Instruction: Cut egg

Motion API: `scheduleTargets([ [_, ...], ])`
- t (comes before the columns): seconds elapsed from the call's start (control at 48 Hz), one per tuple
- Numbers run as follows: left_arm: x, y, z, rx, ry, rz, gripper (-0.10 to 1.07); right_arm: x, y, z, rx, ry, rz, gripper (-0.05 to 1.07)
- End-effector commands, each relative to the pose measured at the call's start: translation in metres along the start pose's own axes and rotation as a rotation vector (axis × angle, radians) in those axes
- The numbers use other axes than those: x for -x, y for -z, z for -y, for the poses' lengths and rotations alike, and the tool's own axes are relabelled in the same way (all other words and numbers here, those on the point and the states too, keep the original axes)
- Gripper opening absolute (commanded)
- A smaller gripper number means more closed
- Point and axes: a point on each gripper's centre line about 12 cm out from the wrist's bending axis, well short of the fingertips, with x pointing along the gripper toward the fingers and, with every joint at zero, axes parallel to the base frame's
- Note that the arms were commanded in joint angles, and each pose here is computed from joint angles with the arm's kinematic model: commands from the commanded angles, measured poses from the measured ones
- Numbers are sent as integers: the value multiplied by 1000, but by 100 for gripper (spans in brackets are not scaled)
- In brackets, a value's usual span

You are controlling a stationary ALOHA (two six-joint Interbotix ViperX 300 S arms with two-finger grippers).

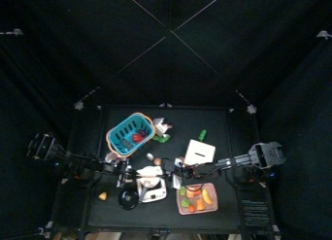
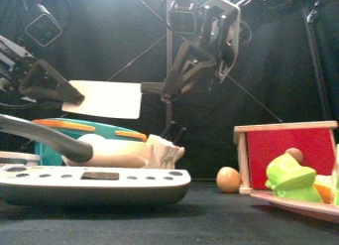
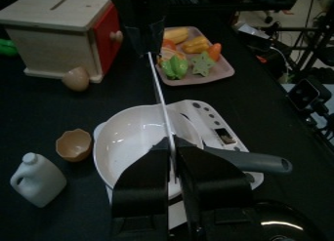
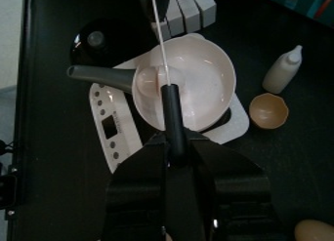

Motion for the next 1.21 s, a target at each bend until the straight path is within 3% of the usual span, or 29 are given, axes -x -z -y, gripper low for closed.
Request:
scheduleTargets([
  [0.0,-6,-8,4,0,15,24,42,4,-18,-5,-8,-16,49,40],
  [0.25,-6,-3,9,11,25,5,42,-5,-12,-6,-19,-15,24,40],
  [0.521,-9,7,9,33,10,-70,42,-9,-10,-7,-17,-18,18,40],
  [1.188,-11,5,16,27,36,-67,42,-11,-10,-15,-8,-31,16,40],
])
